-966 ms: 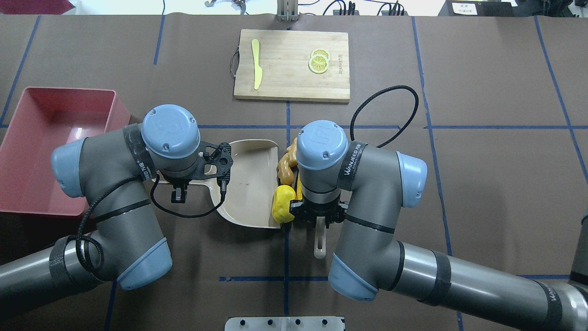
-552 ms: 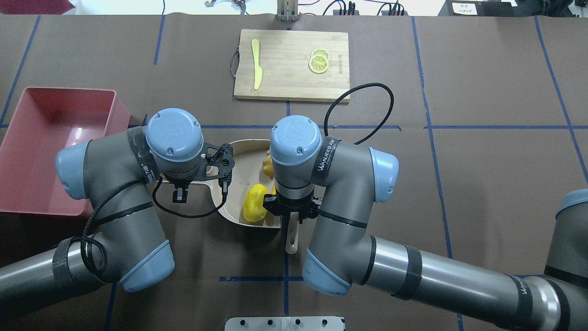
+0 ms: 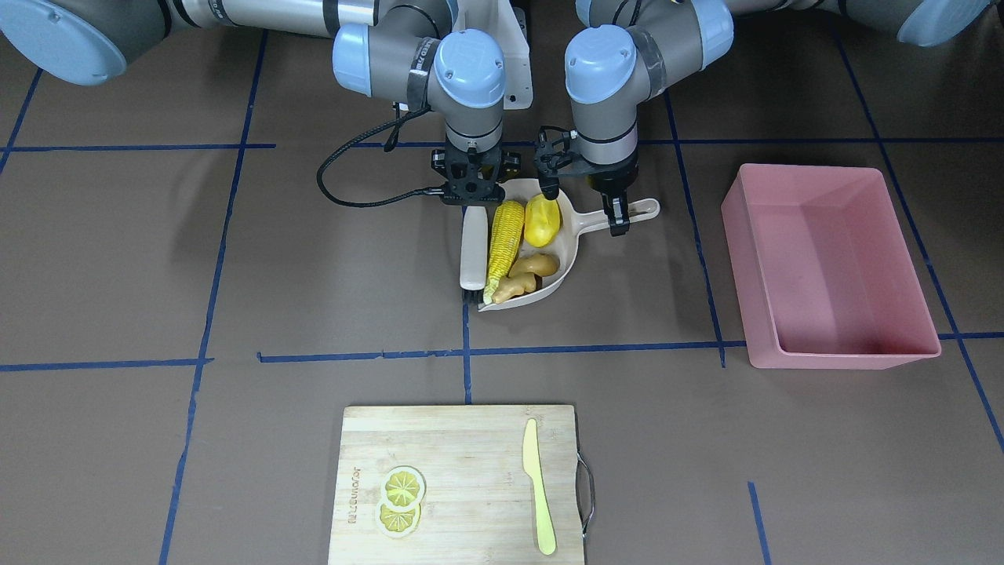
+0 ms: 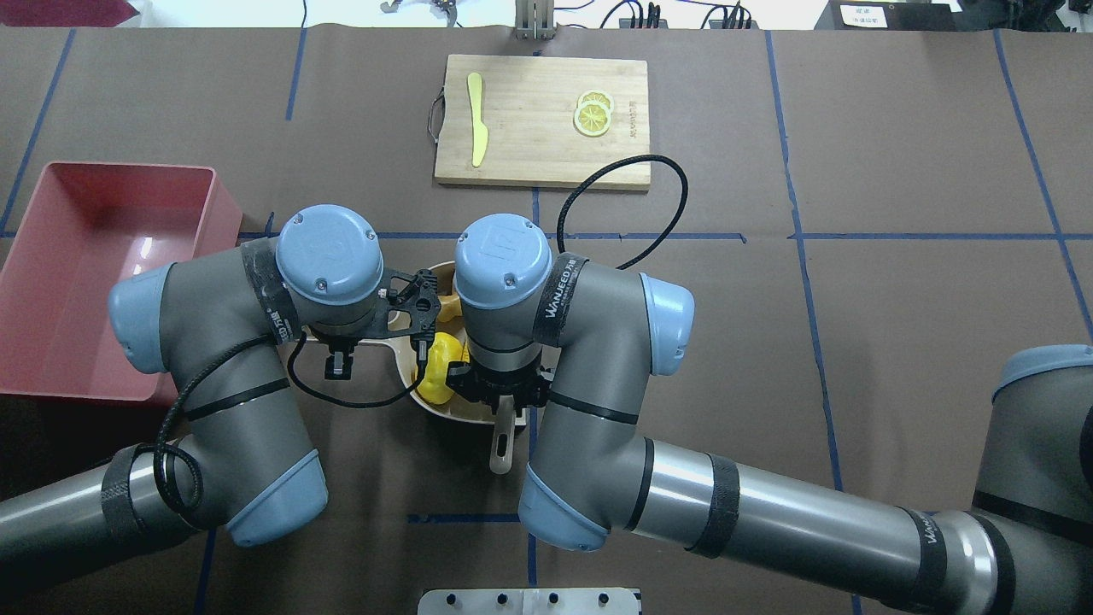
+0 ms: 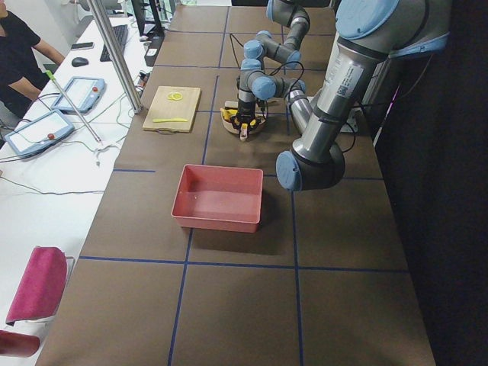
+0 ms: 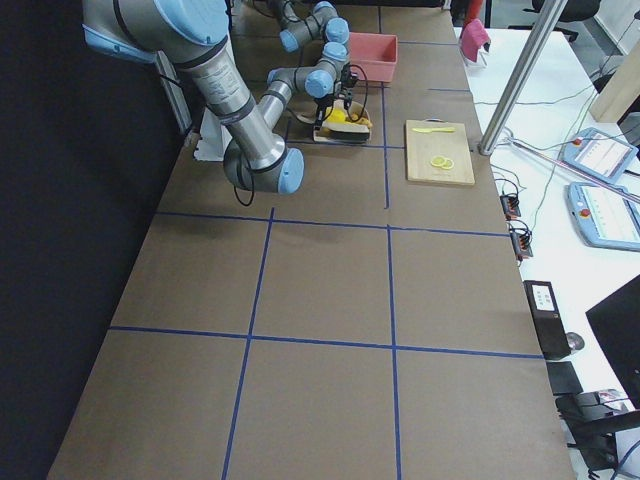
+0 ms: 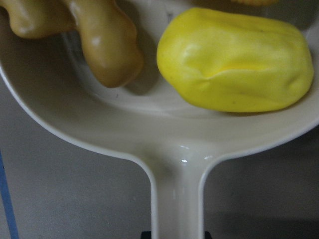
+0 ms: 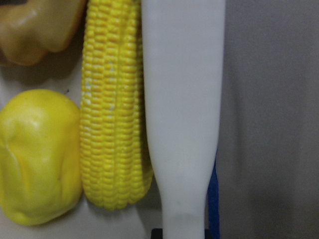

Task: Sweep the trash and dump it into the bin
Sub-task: 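Sweep the corn, ginger and yellow potato into the dustpan with the right gripper's brush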

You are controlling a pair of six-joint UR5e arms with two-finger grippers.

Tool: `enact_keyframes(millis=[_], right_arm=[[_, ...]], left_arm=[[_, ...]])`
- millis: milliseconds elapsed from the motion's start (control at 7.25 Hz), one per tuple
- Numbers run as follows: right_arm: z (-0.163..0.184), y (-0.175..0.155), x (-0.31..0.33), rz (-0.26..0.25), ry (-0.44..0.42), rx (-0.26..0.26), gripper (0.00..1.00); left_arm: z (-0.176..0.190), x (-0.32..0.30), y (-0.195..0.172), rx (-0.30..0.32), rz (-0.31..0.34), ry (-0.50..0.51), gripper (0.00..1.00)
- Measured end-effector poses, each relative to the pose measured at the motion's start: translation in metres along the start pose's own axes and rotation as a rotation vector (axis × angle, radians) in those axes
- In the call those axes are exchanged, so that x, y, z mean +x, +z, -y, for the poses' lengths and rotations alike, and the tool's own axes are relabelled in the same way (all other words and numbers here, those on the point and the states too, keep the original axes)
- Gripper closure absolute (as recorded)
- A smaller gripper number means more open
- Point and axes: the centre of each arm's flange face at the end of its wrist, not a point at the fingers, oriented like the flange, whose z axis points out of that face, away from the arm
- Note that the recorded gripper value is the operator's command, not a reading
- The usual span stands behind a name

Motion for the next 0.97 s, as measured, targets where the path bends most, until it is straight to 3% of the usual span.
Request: enact_keyframes(millis=[552, 966], right_arm=[[0.006, -0.017, 0.014, 0.023, 0.003, 0.01, 1.0], [0.013, -0.04, 0.055, 0.052, 0.013, 0.032, 1.0]], left_arm=[[0.0, 0.002, 0.004, 0.022, -0.002, 0.001, 0.97], [0.007, -0.006, 0.022, 0.137, 0.044, -0.021, 0.96]])
